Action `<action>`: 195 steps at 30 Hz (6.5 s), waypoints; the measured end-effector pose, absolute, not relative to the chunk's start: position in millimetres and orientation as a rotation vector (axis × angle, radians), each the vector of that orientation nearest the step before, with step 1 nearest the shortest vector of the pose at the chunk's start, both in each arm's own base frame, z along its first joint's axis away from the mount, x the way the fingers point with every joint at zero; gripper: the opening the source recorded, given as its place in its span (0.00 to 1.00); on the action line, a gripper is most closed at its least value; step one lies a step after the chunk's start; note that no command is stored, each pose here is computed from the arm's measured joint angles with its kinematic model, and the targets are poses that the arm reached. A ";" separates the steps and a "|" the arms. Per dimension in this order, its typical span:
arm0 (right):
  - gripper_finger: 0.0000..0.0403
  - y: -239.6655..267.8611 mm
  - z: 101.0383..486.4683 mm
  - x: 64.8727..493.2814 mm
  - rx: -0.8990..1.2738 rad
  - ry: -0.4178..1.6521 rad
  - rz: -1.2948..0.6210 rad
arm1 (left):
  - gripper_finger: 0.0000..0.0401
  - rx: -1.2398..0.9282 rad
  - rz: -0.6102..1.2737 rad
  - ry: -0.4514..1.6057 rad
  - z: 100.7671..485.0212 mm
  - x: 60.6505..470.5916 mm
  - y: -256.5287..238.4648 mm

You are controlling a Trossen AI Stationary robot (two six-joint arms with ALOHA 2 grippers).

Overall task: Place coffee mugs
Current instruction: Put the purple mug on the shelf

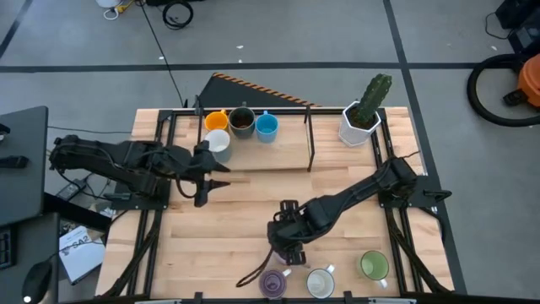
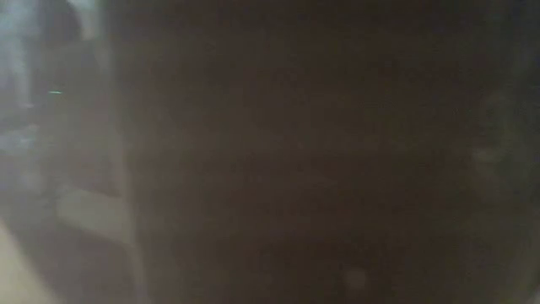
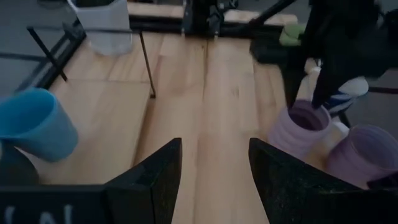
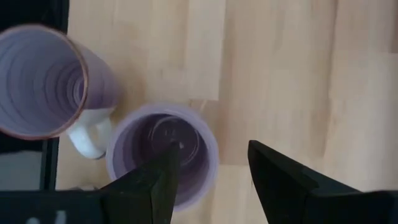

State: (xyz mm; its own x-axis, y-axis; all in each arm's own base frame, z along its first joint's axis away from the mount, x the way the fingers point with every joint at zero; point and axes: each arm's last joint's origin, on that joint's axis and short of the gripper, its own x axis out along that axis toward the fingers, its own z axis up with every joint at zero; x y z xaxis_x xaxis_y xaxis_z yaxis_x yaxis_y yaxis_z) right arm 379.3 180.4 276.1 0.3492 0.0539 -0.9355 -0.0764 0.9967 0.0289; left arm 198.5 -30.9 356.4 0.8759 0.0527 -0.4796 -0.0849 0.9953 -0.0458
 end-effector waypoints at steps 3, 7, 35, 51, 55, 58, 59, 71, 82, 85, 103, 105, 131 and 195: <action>0.48 178.5 273.2 382.2 -0.067 1.213 0.117 | 0.48 -0.044 0.068 0.483 361.2 197.9 -30.5; 0.48 178.8 267.9 384.7 -0.091 1.230 0.160 | 0.48 -0.039 0.077 0.490 360.8 197.6 -29.8; 0.34 145.3 194.8 392.7 -0.129 1.335 0.206 | 0.48 0.012 0.166 0.494 361.4 192.9 -26.2; 0.10 88.8 202.7 407.1 0.014 1.334 0.052 | 0.48 0.042 0.144 0.358 378.4 182.0 -24.3; 0.11 70.1 217.4 405.1 0.066 1.316 0.005 | 0.48 0.061 0.128 0.397 362.7 185.1 -28.2; 0.11 57.2 235.3 406.3 0.099 1.296 -0.032 | 0.48 0.056 0.121 0.452 328.4 190.1 -31.9; 0.11 53.2 239.5 406.8 0.098 1.296 -0.047 | 0.48 0.050 0.120 0.458 317.9 191.6 -32.9; 0.11 -6.6 272.2 416.6 0.068 1.210 -0.169 | 0.48 -0.034 0.123 0.463 267.9 194.5 -37.5; 0.11 -77.8 271.6 406.2 0.079 1.245 -0.336 | 0.48 -0.049 0.125 0.419 271.7 196.6 -37.1; 0.11 -93.0 271.2 401.8 0.112 1.258 -0.356 | 0.48 -0.048 0.124 0.419 271.6 196.5 -37.2; 0.11 -116.6 256.5 405.7 0.188 1.165 -0.326 | 0.48 -0.046 0.099 0.188 315.8 197.8 -37.4; 0.11 -116.9 255.6 405.9 0.198 1.160 -0.334 | 0.48 -0.039 0.098 0.169 326.6 196.9 -37.1; 0.24 -125.9 258.5 403.9 0.252 1.133 -0.391 | 0.48 0.088 0.309 0.408 365.6 171.0 -16.1; 0.53 -93.0 234.9 381.7 0.054 1.216 -0.276 | 0.48 0.037 0.273 0.397 367.6 164.1 -16.3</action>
